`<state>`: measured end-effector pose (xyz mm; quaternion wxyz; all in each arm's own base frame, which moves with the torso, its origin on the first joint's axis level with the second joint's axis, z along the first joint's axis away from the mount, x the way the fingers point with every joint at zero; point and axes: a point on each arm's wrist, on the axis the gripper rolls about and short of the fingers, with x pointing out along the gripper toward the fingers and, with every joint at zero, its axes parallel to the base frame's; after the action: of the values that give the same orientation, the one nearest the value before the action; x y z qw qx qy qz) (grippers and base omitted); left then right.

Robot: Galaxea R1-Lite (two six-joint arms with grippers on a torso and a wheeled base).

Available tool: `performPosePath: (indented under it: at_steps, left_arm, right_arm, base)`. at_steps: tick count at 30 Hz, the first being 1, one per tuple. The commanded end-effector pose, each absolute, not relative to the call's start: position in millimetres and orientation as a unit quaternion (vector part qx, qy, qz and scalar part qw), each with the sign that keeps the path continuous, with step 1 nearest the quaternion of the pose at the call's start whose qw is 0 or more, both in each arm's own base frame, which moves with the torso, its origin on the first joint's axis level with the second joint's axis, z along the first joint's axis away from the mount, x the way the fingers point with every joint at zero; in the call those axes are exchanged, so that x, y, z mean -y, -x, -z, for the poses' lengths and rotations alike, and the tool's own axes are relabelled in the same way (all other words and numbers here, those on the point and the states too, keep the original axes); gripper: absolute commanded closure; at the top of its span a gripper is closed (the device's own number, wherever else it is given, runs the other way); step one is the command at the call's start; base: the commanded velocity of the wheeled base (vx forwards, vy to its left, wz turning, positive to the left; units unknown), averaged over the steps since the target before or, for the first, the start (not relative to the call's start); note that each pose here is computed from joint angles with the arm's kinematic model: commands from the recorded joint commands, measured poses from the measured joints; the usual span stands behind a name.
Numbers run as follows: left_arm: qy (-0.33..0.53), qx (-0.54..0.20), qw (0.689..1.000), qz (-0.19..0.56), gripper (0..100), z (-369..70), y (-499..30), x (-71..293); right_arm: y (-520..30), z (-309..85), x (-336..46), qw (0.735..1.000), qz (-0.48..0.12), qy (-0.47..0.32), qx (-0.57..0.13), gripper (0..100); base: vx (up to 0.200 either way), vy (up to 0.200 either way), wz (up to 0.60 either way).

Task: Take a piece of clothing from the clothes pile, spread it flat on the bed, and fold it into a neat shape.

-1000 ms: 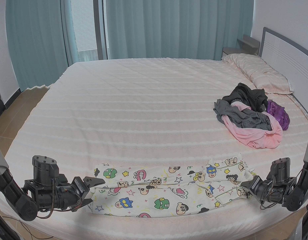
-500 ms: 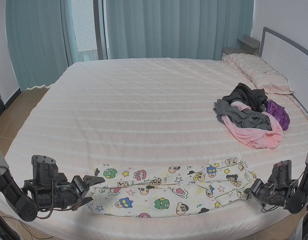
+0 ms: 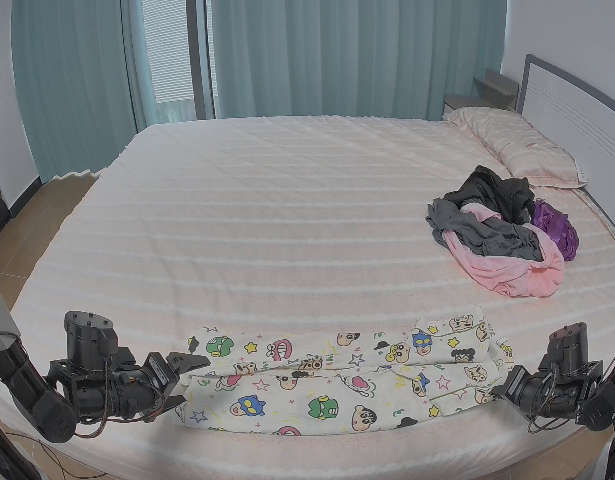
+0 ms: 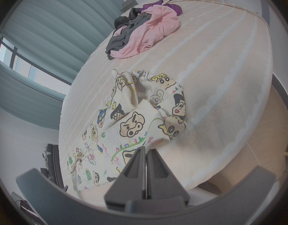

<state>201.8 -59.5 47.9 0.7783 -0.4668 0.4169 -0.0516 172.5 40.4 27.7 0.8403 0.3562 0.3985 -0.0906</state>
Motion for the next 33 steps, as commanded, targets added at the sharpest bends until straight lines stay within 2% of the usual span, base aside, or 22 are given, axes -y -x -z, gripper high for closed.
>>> performPosePath:
  at_steps: [1,6,7,12,15,16,18,22,23,26,30,33]
  left_arm:
    - [0.466,-0.418,0.778,0.051,0,-47,-202,60]
    - [0.466,-0.417,0.779,0.049,0,-47,-202,59]
    - [0.466,-0.415,0.78,0.049,0,-47,-202,59]
    - [0.459,-0.405,0.789,0.056,0,-51,-205,59]
    - [0.429,-0.383,0.815,0.07,0,-55,-217,56]
    - [0.429,-0.383,0.815,0.07,0,-55,-217,56]
    - [0.389,-0.363,0.843,0.075,0,-56,-234,50]
    - [0.341,-0.366,0.863,0.074,0,-51,-245,42]
    - [0.306,-0.38,0.87,0.069,0,-46,-256,36]
    - [0.284,-0.391,0.873,0.064,0,-46,-266,32]
    - [0.218,-0.448,0.864,0.066,0,-32,-282,27]
    - [0.211,-0.45,0.865,0.072,0,-30,-287,26]
  right_arm:
    - [-165,-31,-44,0.844,0.08,-0.347,-0.401,100]
    - [-164,-21,-47,0.833,0.088,-0.332,-0.433,100]
    - [-164,-19,-47,0.832,0.089,-0.328,-0.438,0]
    - [-163,-19,-47,0.837,0.084,-0.314,-0.44,0]
    - [-159,-29,-45,0.848,0.074,-0.312,-0.422,0]
    - [-159,-29,-45,0.848,0.074,-0.312,-0.422,0]
    - [-157,-34,-44,0.852,0.071,-0.3,-0.423,0]
    - [-158,-39,-43,0.858,0.066,-0.3,-0.411,0]
    - [-159,-42,-42,0.864,0.072,-0.302,-0.397,0]
    - [-162,-45,-42,0.872,0.081,-0.295,-0.383,0]
    - [-165,-52,-41,0.891,0.094,-0.271,-0.352,0]
    - [-167,-54,-41,0.894,0.092,-0.269,-0.345,0]
  base:
    - [0.0,0.0,0.0]
    - [0.0,0.0,0.0]
    - [0.0,0.0,0.0]
    - [0.0,0.0,0.0]
    - [0.0,0.0,0.0]
    - [0.0,0.0,0.0]
    - [0.0,0.0,0.0]
    - [0.0,0.0,0.0]
    - [0.0,0.0,0.0]
    - [0.0,0.0,0.0]
    - [0.0,0.0,0.0]
    - [0.0,0.0,0.0]
